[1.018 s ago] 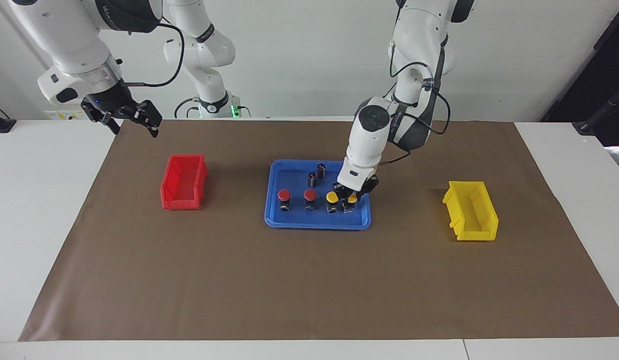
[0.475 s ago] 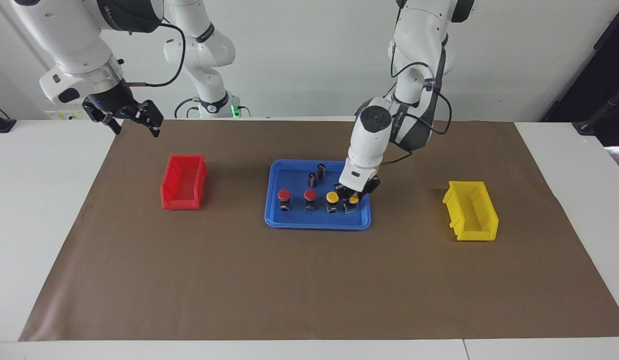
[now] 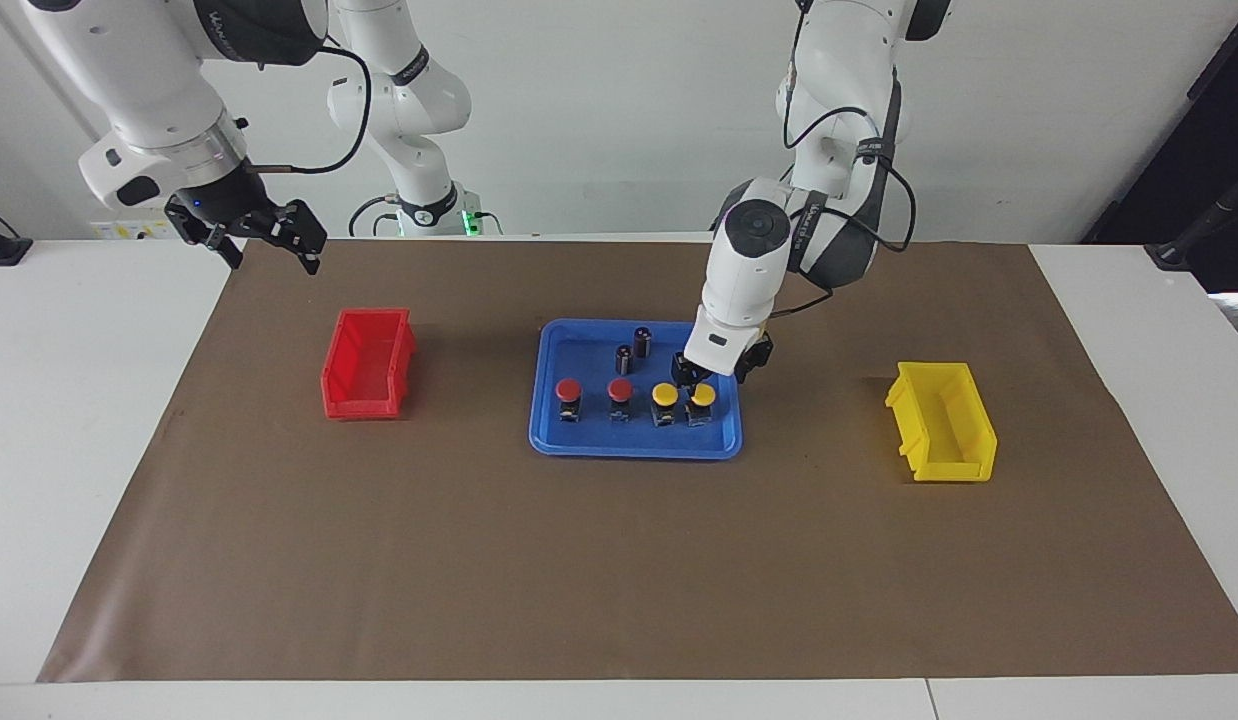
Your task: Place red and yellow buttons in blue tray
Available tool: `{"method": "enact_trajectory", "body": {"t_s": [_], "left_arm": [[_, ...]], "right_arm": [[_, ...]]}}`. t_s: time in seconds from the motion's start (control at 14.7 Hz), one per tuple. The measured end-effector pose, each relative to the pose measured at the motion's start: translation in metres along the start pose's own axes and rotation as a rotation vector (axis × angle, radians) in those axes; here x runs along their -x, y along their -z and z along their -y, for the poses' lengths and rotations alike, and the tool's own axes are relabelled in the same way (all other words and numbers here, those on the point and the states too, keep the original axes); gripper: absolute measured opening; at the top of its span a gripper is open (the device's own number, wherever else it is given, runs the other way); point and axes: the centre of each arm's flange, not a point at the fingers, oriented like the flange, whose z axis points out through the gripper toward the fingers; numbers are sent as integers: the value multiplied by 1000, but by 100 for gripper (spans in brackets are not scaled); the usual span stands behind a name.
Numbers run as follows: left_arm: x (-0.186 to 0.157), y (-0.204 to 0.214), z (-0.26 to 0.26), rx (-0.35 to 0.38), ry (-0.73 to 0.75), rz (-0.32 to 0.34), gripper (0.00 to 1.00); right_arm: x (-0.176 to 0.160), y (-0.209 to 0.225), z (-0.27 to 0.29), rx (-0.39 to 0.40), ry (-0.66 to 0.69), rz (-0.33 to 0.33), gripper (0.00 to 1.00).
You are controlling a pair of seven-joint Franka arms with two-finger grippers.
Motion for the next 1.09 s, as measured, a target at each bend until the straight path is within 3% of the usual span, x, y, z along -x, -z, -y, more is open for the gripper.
{"method": "enact_trajectory", "body": {"t_s": [0.34,0.81,1.09], "left_arm": [[-19,72,69,-18,-42,34,100],[-53,197,271,16,-209,58,100],[-63,220,325,28,-233,47,100]], "right_arm": [[0,0,0,0,0,0,100],[0,0,0,0,0,0,100],[0,0,0,0,0,-1,100]]}}
